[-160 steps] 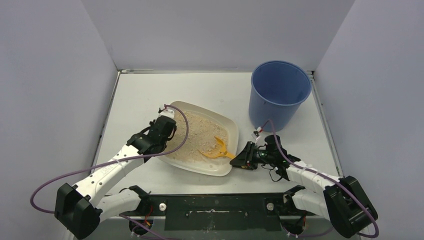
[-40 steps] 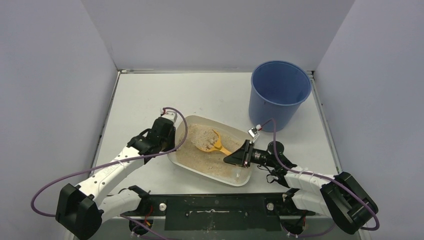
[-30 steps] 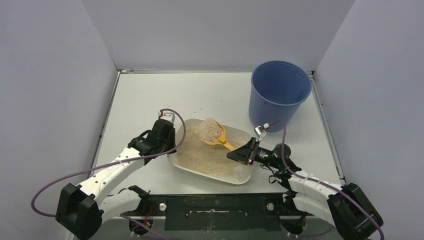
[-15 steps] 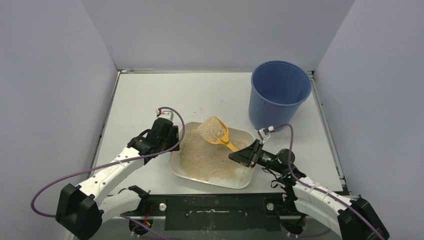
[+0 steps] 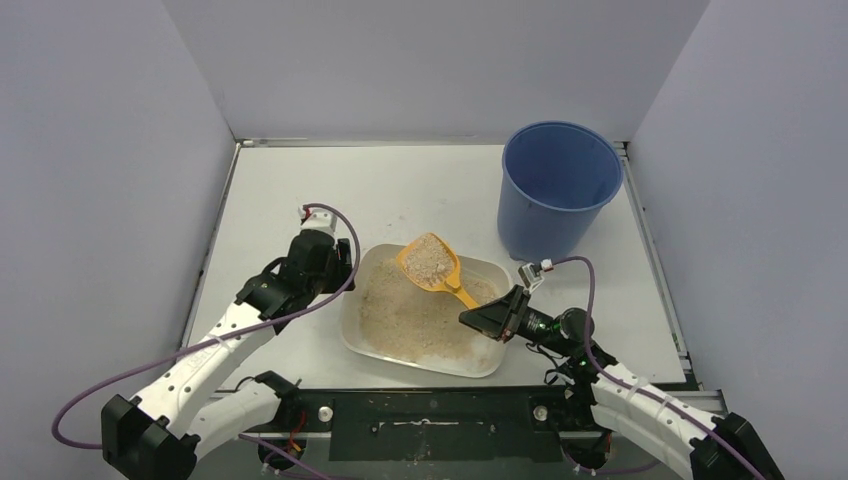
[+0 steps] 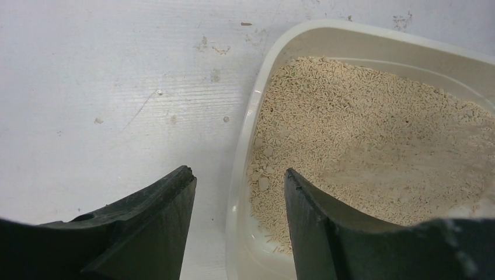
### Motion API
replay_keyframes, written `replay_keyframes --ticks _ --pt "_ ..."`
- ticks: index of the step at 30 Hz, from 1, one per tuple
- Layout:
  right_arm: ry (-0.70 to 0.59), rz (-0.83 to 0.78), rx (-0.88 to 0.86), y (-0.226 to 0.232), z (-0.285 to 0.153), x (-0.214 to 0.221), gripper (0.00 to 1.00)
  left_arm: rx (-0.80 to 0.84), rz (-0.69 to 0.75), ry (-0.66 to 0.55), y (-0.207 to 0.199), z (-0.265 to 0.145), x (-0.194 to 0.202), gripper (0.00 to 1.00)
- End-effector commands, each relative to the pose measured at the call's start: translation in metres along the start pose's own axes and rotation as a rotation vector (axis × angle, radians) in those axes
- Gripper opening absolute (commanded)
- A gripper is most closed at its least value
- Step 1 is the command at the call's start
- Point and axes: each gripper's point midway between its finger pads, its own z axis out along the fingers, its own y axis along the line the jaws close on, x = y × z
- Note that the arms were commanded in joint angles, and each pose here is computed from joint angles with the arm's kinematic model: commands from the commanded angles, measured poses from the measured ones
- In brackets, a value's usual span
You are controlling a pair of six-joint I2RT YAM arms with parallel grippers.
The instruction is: Clean the litter box
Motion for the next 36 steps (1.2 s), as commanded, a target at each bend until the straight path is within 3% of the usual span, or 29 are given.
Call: replay_keyframes --ticks 1,3,5,8,10,13,15,18,20,22,24,27,28,30,33,36 --pt "0.048 -0.081 -0.109 0.033 0.001 0.008 0.0 -0.012 -0.001 -0.062 0.003 -0.01 -0.019 0.55" --pt "-0.021 -0.07 -0.022 0.016 0.0 -0.004 0.0 -0.019 0.0 -0.062 0.006 -0.009 -0.016 0.55" --pt "-0.067 -0.041 -0.078 0.023 -0.005 -0.006 0.0 -0.023 0.0 -0.063 0.007 -0.009 -0.014 0.55" --pt "0.033 -0.075 -0.066 0.028 -0.002 0.009 0.0 -0.036 0.002 -0.062 0.011 -0.01 -0.011 0.55" --pt "-0.017 -0.082 0.027 0.014 -0.001 -0.002 0.0 -0.029 0.0 -0.067 0.01 -0.01 -0.012 0.55" --pt "-0.011 -0.048 -0.139 0.041 -0.006 0.004 0.0 -0.026 0.004 -0.068 0.009 -0.011 -0.014 0.56" --pt "0.063 -0.072 -0.105 0.038 -0.002 0.013 0.0 -0.035 0.007 -0.065 0.011 -0.011 -0.012 0.55" --pt "-0.038 -0.053 -0.016 0.019 -0.002 -0.002 0.0 -0.024 0.008 -0.069 0.009 -0.011 -0.012 0.55" --pt "0.015 -0.047 -0.11 0.037 -0.003 0.009 0.0 -0.027 0.011 -0.064 0.01 -0.011 -0.012 0.56" --pt "0.063 -0.08 -0.075 0.039 0.002 0.012 0.0 -0.03 0.009 -0.066 0.011 -0.01 -0.011 0.56" --pt "-0.009 -0.086 0.052 0.014 0.002 -0.001 0.0 -0.023 0.008 -0.07 0.01 -0.01 -0.011 0.56" --pt "0.031 -0.044 -0.125 0.041 -0.002 0.011 0.0 -0.031 0.012 -0.067 0.011 -0.01 -0.011 0.56" --pt "0.072 -0.051 -0.091 0.035 0.0 0.016 0.0 -0.03 0.01 -0.069 0.011 -0.01 -0.011 0.56" --pt "0.031 -0.062 0.04 0.013 0.003 0.007 0.0 -0.025 0.007 -0.076 0.011 -0.01 -0.011 0.56" --pt "-0.021 -0.059 -0.065 0.032 -0.001 0.002 0.0 -0.026 0.01 -0.071 0.011 -0.01 -0.01 0.56" --pt "0.013 -0.091 -0.018 0.031 0.004 0.004 0.0 -0.021 0.006 -0.081 0.01 -0.011 -0.011 0.56"
